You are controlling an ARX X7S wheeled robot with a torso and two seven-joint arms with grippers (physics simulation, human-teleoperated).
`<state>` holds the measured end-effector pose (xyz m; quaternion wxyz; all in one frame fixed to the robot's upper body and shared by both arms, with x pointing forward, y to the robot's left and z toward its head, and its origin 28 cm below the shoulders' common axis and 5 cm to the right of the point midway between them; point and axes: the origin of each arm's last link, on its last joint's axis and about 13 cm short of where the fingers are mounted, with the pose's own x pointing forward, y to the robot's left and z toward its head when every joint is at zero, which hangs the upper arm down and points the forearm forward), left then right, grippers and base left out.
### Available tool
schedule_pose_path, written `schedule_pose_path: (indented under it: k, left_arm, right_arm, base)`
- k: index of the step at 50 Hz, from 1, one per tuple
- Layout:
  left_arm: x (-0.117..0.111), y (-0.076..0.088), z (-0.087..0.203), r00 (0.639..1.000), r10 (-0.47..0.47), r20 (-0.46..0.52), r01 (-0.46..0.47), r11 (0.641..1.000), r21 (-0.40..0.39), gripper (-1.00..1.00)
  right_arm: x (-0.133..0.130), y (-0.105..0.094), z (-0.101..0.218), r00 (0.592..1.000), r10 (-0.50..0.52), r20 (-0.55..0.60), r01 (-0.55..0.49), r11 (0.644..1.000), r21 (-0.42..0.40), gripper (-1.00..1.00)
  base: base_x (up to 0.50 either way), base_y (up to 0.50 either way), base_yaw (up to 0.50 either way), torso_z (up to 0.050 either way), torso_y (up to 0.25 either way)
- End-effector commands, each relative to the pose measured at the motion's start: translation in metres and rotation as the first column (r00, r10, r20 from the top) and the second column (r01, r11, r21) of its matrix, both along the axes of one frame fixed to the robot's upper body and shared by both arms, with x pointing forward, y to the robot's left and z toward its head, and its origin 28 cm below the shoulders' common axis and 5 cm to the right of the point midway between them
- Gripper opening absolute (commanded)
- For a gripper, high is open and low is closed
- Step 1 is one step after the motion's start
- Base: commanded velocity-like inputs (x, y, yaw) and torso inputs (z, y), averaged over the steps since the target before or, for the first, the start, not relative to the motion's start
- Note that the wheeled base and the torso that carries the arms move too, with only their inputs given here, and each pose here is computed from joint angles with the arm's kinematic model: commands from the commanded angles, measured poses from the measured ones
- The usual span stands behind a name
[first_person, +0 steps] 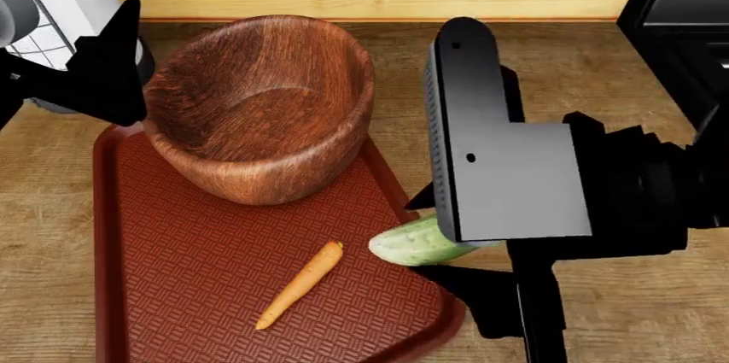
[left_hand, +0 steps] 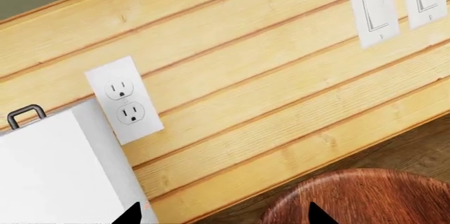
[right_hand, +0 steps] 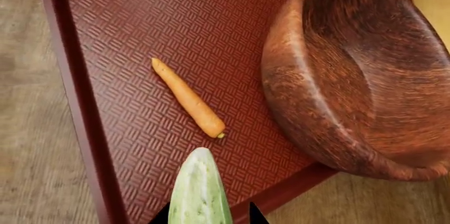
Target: Place the two vegetables and bowl onto the tray for setting up a vegetable dip station.
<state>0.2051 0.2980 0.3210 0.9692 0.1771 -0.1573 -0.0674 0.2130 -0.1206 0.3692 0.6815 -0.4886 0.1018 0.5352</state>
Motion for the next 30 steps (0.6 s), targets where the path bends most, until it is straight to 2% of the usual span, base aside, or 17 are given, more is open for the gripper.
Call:
schedule_pose_path:
  k: [1,6,14,30]
  left_arm:
    - [-0.001,0.001,-0.001,1.0,0.001,-0.001,-0.001,1.0,-0.005,1.0]
    - [-0.001,0.002,-0.002,1.0,0.001,-0.001,-0.001,1.0,-0.008,1.0]
    - [-0.002,0.004,-0.004,1.0,0.006,-0.003,-0.006,1.0,-0.015,1.0]
    - [-0.003,0.005,-0.005,1.0,0.004,-0.009,-0.004,1.0,-0.024,1.0]
  right_arm:
    - [0.001,0.019,0.005,0.996,0.087,0.015,-0.086,0.996,-0.024,-1.0]
    - [0.002,0.033,0.004,0.989,0.148,0.001,-0.148,0.988,-0.052,-1.0]
    - [0.006,0.045,-0.003,0.978,0.208,-0.009,-0.208,0.977,-0.042,-1.0]
    - [0.02,0.058,-0.015,0.966,0.256,-0.031,-0.257,0.966,-0.025,-1.0]
  base:
    - [0.0,0.0,0.0,0.0,0.0]
    - [0.0,0.0,0.0,0.0,0.0]
    - [0.0,0.0,0.0,0.0,0.0]
    - [0.0,0.0,0.0,0.0,0.0]
